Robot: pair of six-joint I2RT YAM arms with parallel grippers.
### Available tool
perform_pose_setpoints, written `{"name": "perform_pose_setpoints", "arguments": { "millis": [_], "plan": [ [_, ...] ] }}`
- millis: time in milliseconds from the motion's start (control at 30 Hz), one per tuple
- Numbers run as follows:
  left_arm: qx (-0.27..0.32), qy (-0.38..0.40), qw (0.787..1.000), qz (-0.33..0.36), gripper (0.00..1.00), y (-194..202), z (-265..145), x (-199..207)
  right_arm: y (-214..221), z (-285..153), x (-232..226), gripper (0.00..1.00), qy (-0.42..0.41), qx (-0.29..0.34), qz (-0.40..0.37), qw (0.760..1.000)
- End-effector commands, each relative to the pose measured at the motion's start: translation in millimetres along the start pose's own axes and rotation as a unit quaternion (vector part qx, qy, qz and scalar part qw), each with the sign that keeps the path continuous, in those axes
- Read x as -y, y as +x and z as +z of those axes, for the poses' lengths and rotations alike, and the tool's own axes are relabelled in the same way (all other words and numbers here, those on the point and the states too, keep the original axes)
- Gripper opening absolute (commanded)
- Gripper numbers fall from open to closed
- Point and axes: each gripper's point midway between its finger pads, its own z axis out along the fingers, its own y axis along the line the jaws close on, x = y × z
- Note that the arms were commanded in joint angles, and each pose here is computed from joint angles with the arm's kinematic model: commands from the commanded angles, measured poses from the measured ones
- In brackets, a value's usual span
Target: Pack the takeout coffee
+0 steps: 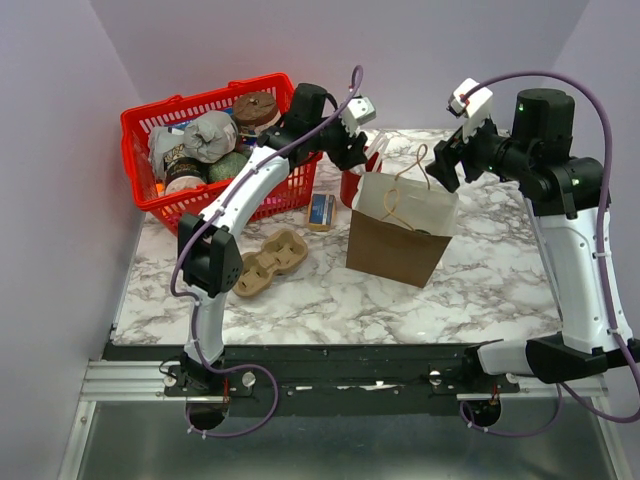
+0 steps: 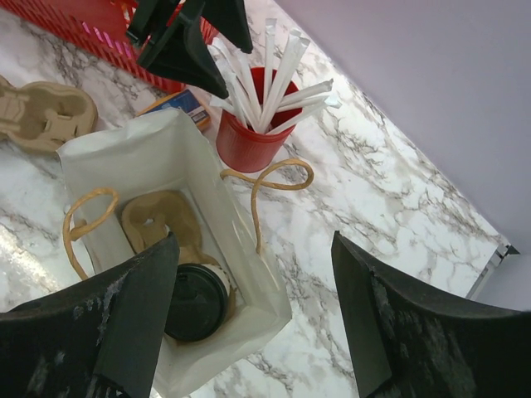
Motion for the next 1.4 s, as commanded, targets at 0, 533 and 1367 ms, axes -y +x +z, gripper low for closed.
{"name": "perform_pose_setpoints", "arguments": {
  "millis": [0,533,1367],
  "plan": [
    [-0.008,0.022,1.000,0.005,0.61,4.0,-1.2,1.9,-0.3,-0.3,5.2,0.82,0.016,-0.001,0.012,1.000],
    [-0.035,0.015,0.999,-0.006,0.52,33.4,7.9,-4.6,1.9,5.3,3.7,0.82,0.008,-0.004,0.018,1.000],
    [0.114,0.019,0.993,0.036,0.00,-89.0,-44.2,12.6,-26.4,2.2,32.0,0.82,0.069,0.026,0.030,0.997]
  ]
}}
